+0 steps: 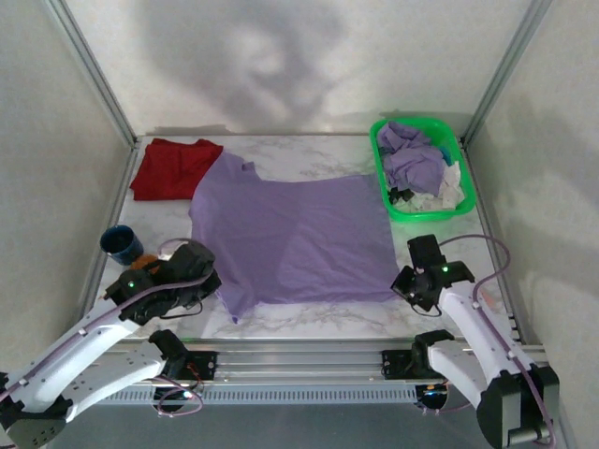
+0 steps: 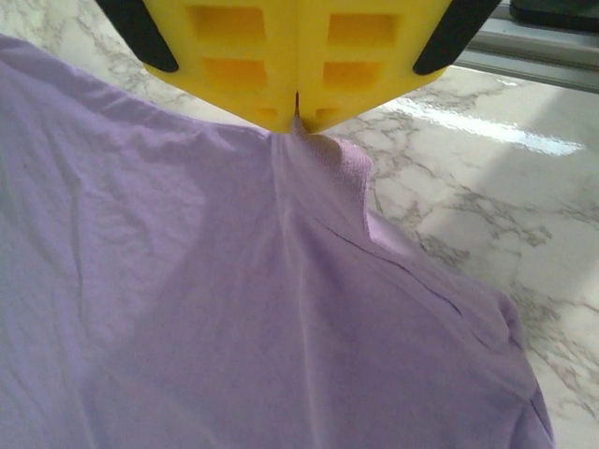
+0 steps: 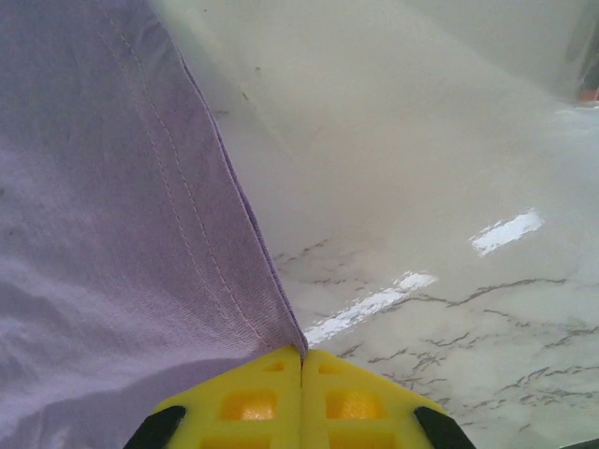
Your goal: Fold and stack the t-shirts
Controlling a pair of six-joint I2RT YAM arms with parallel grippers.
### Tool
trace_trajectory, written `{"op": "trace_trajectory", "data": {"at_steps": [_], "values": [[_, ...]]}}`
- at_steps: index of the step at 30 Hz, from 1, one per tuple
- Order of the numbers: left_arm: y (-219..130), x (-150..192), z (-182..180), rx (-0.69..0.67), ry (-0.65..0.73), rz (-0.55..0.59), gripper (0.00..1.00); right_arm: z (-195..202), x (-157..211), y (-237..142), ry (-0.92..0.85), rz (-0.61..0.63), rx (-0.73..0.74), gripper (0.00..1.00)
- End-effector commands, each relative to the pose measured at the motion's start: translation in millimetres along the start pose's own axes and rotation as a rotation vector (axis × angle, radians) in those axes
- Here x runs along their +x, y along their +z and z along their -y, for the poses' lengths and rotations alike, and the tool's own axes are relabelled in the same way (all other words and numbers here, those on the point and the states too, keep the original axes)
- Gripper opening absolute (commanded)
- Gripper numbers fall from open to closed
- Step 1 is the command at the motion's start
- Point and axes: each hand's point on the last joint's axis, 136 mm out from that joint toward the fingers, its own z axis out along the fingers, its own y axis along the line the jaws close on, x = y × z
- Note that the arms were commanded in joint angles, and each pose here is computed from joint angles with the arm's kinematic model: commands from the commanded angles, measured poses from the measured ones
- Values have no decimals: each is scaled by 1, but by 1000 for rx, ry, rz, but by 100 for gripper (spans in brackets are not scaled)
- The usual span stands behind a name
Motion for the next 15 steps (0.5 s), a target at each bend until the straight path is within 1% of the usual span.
{"op": "trace_trajectory", "data": {"at_steps": [1, 4, 6, 10, 15], "values": [[2, -18, -9, -102, 72, 39, 0, -12, -27, -9, -39, 60, 38, 0], [14, -30, -13, -135, 86, 25, 0, -17, -41, -12, -53, 89, 49, 0], [20, -38, -20, -172, 95, 22, 0, -24, -46, -10, -58, 78, 34, 0], [39, -48, -10, -100, 87, -16, 0, -38, -52, -6, -86, 47, 17, 0], [62, -65, -1, -89, 114, -49, 0, -48, -63, -4, -138, 30, 34, 0]]}}
